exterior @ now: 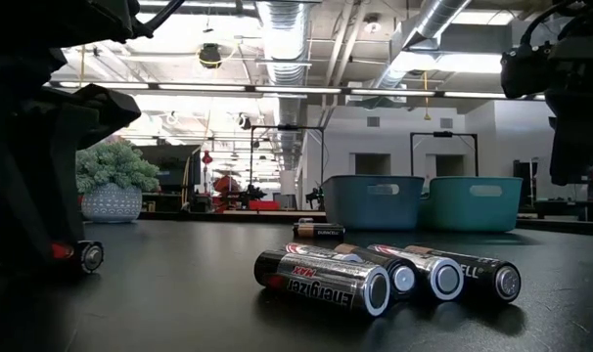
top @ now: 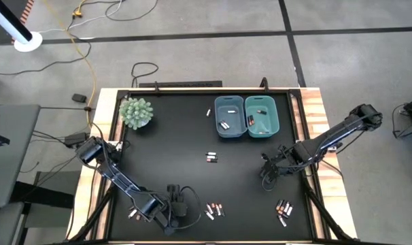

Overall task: Sort batteries
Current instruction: Put the silver battery into the blue bin

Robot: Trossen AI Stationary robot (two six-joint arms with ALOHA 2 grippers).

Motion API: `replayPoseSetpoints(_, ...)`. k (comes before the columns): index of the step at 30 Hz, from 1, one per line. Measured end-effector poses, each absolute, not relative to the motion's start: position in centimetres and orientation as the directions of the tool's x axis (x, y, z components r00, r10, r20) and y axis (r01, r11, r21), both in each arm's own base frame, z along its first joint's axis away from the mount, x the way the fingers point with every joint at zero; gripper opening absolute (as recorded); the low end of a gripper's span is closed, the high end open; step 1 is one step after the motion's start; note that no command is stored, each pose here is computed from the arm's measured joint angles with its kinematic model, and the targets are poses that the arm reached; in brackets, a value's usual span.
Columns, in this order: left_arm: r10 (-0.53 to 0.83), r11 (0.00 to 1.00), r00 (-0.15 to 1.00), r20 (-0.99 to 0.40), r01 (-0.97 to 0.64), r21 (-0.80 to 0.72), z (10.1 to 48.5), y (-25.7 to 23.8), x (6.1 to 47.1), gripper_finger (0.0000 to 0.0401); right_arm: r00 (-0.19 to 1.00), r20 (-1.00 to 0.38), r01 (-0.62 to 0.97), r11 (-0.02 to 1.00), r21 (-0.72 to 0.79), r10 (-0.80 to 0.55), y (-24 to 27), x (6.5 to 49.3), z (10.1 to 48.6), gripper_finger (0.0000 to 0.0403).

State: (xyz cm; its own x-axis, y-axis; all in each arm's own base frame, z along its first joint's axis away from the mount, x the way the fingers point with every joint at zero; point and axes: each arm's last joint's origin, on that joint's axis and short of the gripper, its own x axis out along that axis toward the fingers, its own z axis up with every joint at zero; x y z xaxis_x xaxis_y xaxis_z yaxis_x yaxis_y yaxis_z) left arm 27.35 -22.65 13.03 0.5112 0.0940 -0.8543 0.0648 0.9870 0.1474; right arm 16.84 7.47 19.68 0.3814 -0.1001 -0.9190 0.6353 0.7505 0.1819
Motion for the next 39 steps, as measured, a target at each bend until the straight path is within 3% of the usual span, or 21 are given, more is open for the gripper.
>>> replayPoseSetpoints(10, 0.181, 0.972, 0.484, -0.856, 0.046, 0.232, 13.8, -20.6, 28.9, 0.0047, 0.380, -0.920, 0.635, 0.751, 0.180, -0.101, 7.5, 16.8, 19.7, 0.0163)
replayPoseSetpoints(20, 0.290, 0.942, 0.444, -0.848, 0.025, 0.335, 16.3, -13.3, 32.4, 0.0047, 0.380, -0.919, 0.635, 0.751, 0.180, -0.101, 7.5, 16.8, 19.7, 0.0163)
replayPoseSetpoints(25, 0.321, 0.937, 0.489, -0.811, -0.037, 0.349, 19.4, -8.4, 33.5, 0.0047, 0.406, -0.910, 0.630, 0.748, 0.209, -0.088, 7.6, 17.1, 19.8, 0.0163)
replayPoseSetpoints(33, 0.391, 0.916, 0.669, -0.633, -0.213, 0.340, 25.5, -0.8, 34.5, 0.0047, 0.448, -0.891, 0.631, 0.732, 0.256, -0.075, 7.5, 17.6, 20.0, 0.0163)
replayPoseSetpoints(39, 0.382, 0.914, 0.723, -0.576, -0.203, 0.351, 28.7, 4.5, 36.8, 0.0047, 0.447, -0.891, 0.641, 0.724, 0.256, -0.081, 7.3, 17.7, 20.0, 0.0163)
